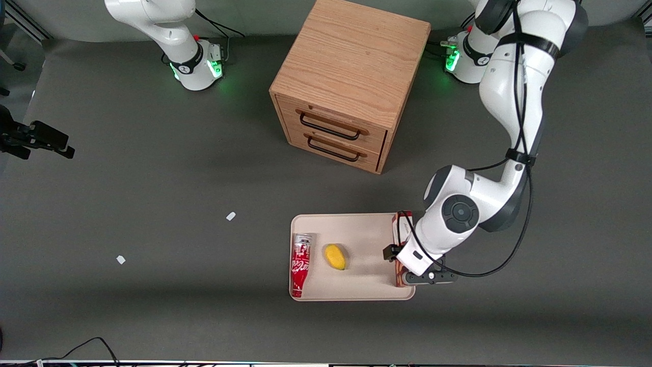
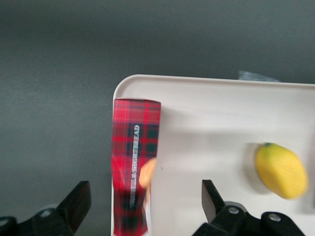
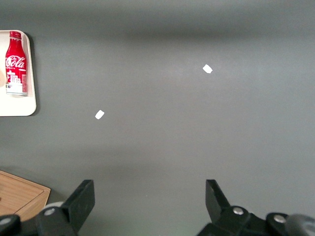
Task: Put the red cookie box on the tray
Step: 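Open the left gripper and withdraw it up from the box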
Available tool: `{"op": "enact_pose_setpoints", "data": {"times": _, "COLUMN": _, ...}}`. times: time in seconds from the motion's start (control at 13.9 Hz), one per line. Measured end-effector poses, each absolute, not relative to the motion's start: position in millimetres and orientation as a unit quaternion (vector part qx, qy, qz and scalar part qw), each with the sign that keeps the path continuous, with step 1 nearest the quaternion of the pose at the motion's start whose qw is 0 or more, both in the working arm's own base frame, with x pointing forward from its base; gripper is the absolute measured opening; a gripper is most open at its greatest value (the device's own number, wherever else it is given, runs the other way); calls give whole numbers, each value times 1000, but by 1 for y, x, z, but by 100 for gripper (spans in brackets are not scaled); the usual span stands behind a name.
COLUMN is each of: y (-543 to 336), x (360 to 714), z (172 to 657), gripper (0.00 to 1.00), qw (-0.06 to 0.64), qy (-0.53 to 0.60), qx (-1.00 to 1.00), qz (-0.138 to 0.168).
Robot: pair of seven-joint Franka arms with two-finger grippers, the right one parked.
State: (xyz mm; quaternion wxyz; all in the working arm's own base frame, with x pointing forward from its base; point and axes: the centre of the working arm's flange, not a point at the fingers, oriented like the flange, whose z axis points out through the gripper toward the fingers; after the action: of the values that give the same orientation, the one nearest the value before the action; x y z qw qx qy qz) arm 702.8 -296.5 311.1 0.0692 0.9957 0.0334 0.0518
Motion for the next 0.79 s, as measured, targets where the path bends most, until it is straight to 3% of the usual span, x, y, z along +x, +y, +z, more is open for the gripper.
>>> {"op": "enact_pose_setpoints", "data": {"times": 0.5, "y": -187, "x": 674, "z": 485, "gripper": 100, "qw": 38, "qy": 94, "qx": 995, "qz": 12}}
{"op": "enact_pose_setpoints", "data": {"times": 0.79, "y": -97, "x": 636, "z": 526, "gripper": 100, "qw": 6, "qy": 77, "qx": 997, "qz": -8}}
